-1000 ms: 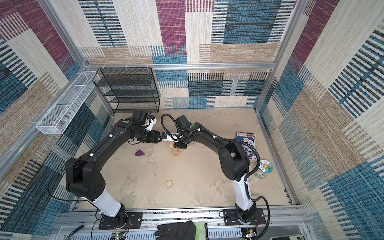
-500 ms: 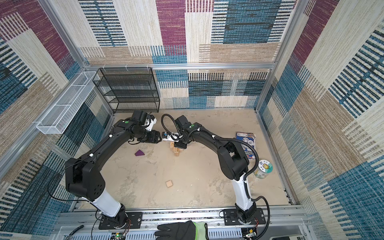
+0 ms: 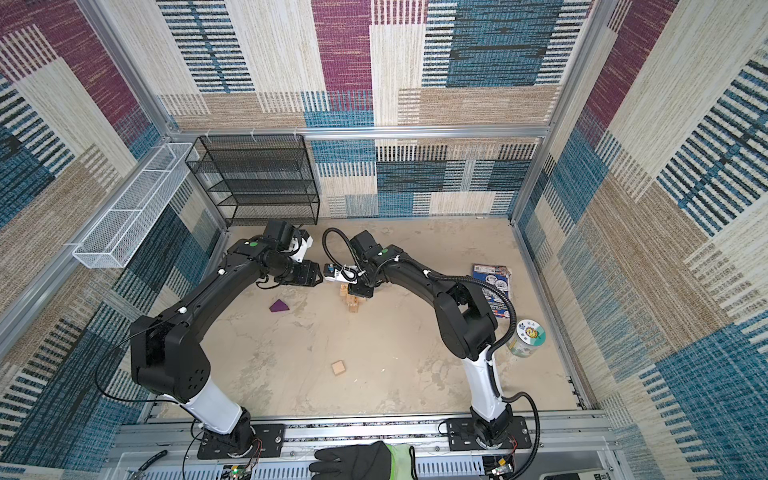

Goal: Build the wood block tower
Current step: 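Lower the dragon-printed block onto the stack top with the right gripper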

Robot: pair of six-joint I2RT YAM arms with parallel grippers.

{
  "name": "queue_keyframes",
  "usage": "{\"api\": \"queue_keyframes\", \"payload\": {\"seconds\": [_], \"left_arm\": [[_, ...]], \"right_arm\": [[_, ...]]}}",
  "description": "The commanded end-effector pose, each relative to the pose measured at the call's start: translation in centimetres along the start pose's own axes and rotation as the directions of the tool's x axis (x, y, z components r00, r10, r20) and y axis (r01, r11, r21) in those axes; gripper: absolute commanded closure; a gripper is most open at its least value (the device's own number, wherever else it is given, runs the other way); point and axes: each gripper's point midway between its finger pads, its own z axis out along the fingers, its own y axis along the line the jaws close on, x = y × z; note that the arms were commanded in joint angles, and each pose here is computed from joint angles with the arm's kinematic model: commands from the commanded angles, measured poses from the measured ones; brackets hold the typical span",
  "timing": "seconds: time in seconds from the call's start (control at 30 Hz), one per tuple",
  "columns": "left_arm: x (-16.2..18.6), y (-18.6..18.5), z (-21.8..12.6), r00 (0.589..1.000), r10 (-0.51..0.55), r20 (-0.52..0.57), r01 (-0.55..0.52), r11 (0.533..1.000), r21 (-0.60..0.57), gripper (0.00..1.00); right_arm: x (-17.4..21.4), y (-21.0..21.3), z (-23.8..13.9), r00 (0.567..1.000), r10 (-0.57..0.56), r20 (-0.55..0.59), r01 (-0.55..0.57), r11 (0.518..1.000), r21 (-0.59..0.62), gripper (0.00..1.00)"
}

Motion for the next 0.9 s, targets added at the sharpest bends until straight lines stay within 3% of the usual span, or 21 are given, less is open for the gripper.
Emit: {"api": "queue_keyframes", "payload": {"seconds": [0.0,0.87], "left_arm": [[-0.1,0.16,-0.1,1.0,0.017,0.006,-0.017,1.0,-0.01,0.3],[-0.1,0.39,-0.08,1.0,0.016,0.006,-0.016,1.0,-0.02,0.3]], "right_arm": [[-0.08,0.1,-0.09,1.0,0.008,-0.001,-0.008,1.0,-0.006,0.66],[-0.33,-0.15,-0.27,1.0,0.005,0.007,-0.005,1.0,0.006,0.63]]}}
